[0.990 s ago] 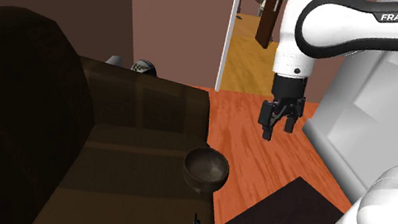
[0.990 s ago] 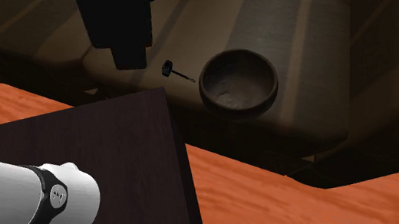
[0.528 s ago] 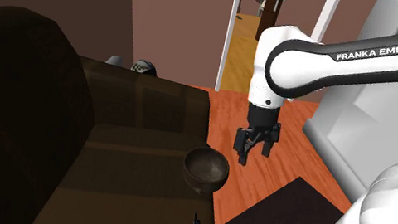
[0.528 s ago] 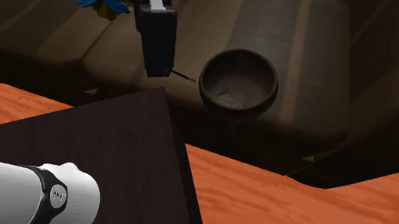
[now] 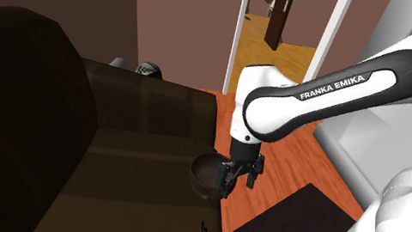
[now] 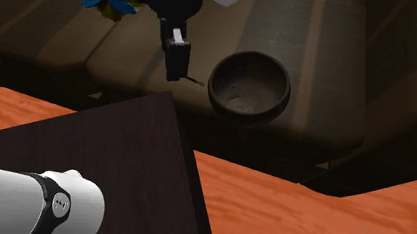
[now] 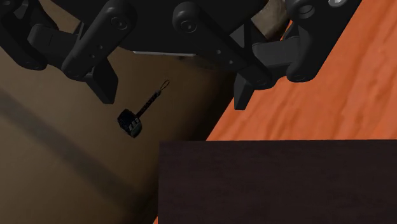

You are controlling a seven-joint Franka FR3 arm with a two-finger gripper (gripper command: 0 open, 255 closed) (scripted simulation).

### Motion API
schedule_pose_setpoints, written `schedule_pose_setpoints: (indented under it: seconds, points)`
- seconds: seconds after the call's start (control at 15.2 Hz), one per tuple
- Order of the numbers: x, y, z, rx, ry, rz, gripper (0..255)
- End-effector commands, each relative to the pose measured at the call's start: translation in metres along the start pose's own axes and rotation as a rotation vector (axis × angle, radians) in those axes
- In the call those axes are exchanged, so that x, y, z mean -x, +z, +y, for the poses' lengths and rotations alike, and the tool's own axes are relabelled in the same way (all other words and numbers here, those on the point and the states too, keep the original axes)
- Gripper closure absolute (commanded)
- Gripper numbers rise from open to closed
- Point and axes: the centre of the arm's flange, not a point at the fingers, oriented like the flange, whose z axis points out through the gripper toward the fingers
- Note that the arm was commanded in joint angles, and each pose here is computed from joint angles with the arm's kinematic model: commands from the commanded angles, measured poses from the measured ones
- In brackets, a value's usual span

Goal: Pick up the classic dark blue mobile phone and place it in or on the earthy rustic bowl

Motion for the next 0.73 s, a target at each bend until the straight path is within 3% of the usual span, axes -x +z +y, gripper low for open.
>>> schedule_pose_setpoints:
  seconds: [0.0, 0.53, 0.66]
  points:
    - [-0.009, 0.024, -0.013, -0.011, 0.003, -0.001, 0]
    - [-0.036, 0.106, -0.065, -0.048, 0.010, -0.013, 0]
    - [-0.036, 0.116, -0.065, -0.048, 0.010, -0.013, 0]
